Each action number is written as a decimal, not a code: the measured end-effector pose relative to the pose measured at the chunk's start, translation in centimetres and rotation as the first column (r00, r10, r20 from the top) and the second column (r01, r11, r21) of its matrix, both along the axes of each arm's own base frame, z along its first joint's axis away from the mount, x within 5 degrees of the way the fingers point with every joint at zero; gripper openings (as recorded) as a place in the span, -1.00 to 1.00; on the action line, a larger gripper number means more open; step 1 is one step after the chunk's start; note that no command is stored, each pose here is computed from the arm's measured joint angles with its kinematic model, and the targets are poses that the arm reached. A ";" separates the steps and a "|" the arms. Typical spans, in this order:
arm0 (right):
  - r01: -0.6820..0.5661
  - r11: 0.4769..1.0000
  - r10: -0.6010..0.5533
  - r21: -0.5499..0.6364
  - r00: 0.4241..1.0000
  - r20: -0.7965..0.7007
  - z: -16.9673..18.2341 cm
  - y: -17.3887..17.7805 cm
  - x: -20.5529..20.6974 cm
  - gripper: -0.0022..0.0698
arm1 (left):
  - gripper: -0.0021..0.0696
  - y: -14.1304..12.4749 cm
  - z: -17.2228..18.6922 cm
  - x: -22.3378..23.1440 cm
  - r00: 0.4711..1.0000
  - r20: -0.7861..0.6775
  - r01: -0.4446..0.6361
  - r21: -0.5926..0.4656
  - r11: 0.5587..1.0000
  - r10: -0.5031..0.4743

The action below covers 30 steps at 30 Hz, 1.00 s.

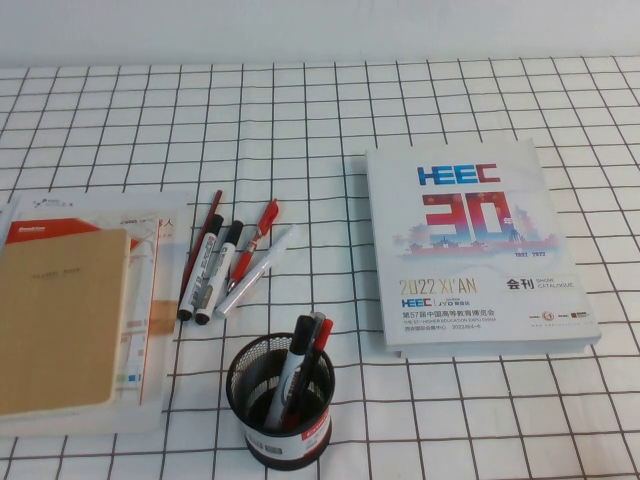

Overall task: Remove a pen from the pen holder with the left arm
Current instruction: 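Take a marker out of the pen holder and lay it on the table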

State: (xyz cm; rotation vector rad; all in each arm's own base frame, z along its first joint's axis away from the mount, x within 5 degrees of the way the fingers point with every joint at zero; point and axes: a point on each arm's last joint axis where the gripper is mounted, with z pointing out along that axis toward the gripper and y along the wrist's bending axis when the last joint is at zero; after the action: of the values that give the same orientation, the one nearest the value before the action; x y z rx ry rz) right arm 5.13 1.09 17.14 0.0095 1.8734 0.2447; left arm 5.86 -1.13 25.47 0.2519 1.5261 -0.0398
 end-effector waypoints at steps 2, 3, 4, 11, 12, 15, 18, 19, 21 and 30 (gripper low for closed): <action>0.000 1.000 0.000 0.000 1.000 0.000 0.0 0.0 0.0 -0.98 | -0.95 0.3 -1.0 -0.3 0.999 0.013 -0.038 -0.013 0.999 0.038; 0.000 1.000 0.000 0.000 1.000 0.000 0.0 0.0 0.0 -0.98 | -0.95 0.4 -1.4 -0.5 0.998 0.021 -0.052 -0.021 0.998 0.052; 0.000 1.000 0.000 0.000 1.000 0.000 0.0 0.0 0.0 -0.98 | -0.95 0.5 -1.8 -0.6 0.998 0.028 -0.063 -0.030 0.998 0.064; 0.000 1.000 0.000 0.000 1.000 0.000 0.0 0.0 0.0 -0.98 | -0.95 0.5 -4.5 -0.4 0.997 -0.032 -0.074 -0.041 0.996 0.073; 0.000 1.000 0.000 0.000 1.000 0.000 0.0 0.0 0.0 -0.98 | -0.95 0.5 -4.9 -0.3 0.996 -0.041 -0.075 -0.039 0.996 0.073; 0.000 1.000 0.000 0.000 1.000 0.000 0.0 0.0 0.0 -0.98 | -0.95 0.5 -5.7 -0.2 0.996 -0.056 -0.076 -0.043 0.996 0.073; 0.000 1.000 0.000 0.000 1.000 0.000 0.0 0.0 0.0 -0.98 | -0.95 0.4 -5.9 -0.2 0.995 -0.073 -0.075 -0.049 0.996 0.072; 0.000 1.000 0.000 0.000 1.000 0.000 0.0 0.0 0.0 -0.98 | -0.95 0.4 -6.0 -0.2 0.994 -0.084 -0.075 -0.050 0.996 0.071; 0.000 1.000 0.000 0.000 1.000 0.000 0.0 0.0 0.0 -0.98 | -0.95 0.4 -6.2 -0.2 0.992 -0.108 -0.075 -0.044 0.996 0.070; 0.000 1.000 0.000 0.000 1.000 0.000 0.0 0.0 0.0 -0.98 | -0.95 0.4 -7.8 -0.5 0.961 -0.268 -0.070 0.025 0.997 0.074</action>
State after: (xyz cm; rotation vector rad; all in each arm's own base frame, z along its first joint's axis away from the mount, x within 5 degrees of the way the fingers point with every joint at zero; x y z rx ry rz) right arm 5.13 1.09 17.14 0.0095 1.8734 0.2447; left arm 5.37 -0.68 17.67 0.2089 1.8058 -0.0047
